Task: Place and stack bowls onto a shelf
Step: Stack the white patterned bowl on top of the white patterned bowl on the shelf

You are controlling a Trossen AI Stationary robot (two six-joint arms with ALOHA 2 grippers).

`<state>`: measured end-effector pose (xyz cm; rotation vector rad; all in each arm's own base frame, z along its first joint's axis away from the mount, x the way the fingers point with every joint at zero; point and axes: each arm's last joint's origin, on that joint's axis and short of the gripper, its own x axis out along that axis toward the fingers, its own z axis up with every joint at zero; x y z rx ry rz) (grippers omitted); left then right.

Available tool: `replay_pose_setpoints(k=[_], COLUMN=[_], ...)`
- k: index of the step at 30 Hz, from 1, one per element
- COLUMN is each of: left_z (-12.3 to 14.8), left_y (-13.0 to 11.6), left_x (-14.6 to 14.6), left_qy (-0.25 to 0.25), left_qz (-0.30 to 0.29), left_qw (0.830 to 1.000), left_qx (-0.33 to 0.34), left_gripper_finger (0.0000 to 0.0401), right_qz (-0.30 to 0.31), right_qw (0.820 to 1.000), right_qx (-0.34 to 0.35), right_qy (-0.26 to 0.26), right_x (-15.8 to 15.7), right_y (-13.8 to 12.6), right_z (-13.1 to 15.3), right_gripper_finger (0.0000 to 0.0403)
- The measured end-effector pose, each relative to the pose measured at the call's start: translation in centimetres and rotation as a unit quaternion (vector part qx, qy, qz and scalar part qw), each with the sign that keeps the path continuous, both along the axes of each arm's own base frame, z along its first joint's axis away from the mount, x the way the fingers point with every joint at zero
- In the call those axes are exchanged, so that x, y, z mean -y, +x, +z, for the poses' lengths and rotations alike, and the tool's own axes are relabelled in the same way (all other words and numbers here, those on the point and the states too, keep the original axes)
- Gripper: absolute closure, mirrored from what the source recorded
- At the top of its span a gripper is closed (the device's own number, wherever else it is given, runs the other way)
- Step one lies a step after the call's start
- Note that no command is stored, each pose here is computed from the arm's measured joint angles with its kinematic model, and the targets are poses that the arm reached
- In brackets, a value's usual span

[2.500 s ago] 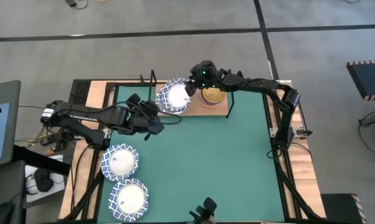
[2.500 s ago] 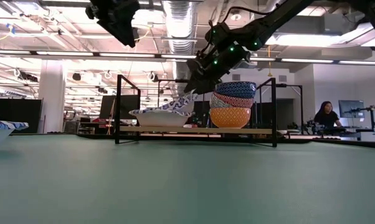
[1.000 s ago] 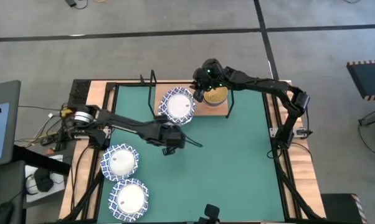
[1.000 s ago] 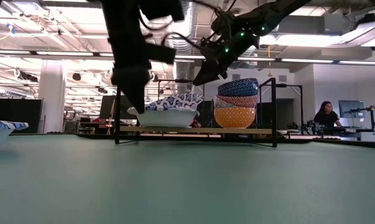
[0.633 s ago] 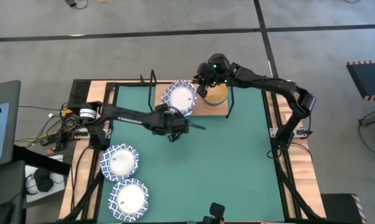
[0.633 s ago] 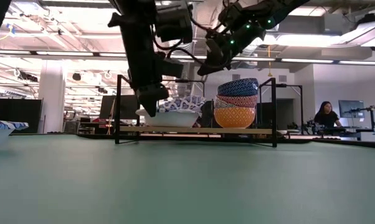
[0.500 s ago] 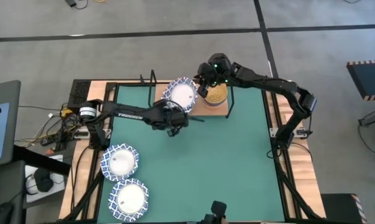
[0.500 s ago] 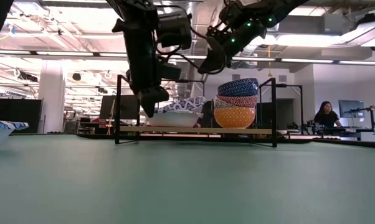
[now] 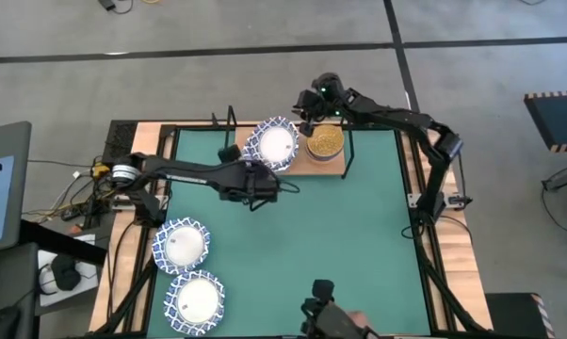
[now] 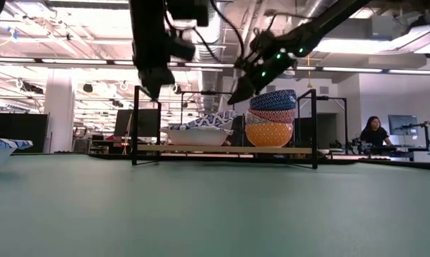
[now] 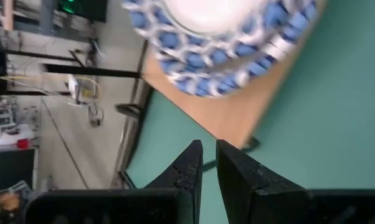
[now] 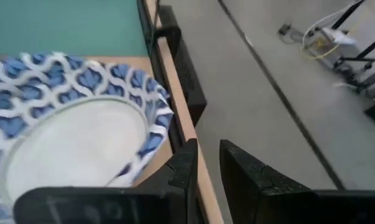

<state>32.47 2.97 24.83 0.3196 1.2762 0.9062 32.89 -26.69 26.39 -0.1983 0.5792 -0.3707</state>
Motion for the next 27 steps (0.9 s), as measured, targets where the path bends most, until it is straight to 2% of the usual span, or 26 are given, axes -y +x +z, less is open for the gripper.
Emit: replay_pose_setpoints(k=[4, 8, 14, 17, 22, 27], left_z=[3.2, 6.0, 8.5, 9.3, 8.7, 4.5], left_y=[-1.3, -3.1, -5.5, -6.0, -5.5, -3.8], left_x=[-0.2, -0.3, -0.1, -0.1, 0.9, 1.6], left_qy=[0.011, 0.017, 0.028, 0.031, -0.003, -0.064], left_qz=[0.005, 0.017, 0.023, 0.028, 0.009, -0.052], left_qw=[0.998, 0.992, 0.984, 0.979, 0.977, 0.974], left_qx=[0.057, 0.123, 0.176, 0.199, 0.211, 0.213], left_gripper_finger=[0.0366, 0.0366, 0.0366, 0.0366, 0.0367, 0.0379], right_qz=[0.011, 0.056, 0.100, 0.096, 0.080, 0.072], right_qw=[1.000, 0.998, 0.994, 0.994, 0.997, 0.997], right_qx=[-0.011, -0.011, -0.039, -0.049, -0.024, 0.000], right_qy=[0.011, 0.029, 0.033, 0.028, 0.004, 0.010], right_x=[0.9, 0.8, -0.2, -0.6, -0.9, -0.9], right_y=[1.5, 2.7, 3.5, 3.5, 2.9, 2.4], right_z=[-1.7, -2.2, -2.3, -2.2, 0.2, 1.5], right_gripper_finger=[0.0323, 0.0332, 0.0338, 0.0338, 0.0338, 0.0337])
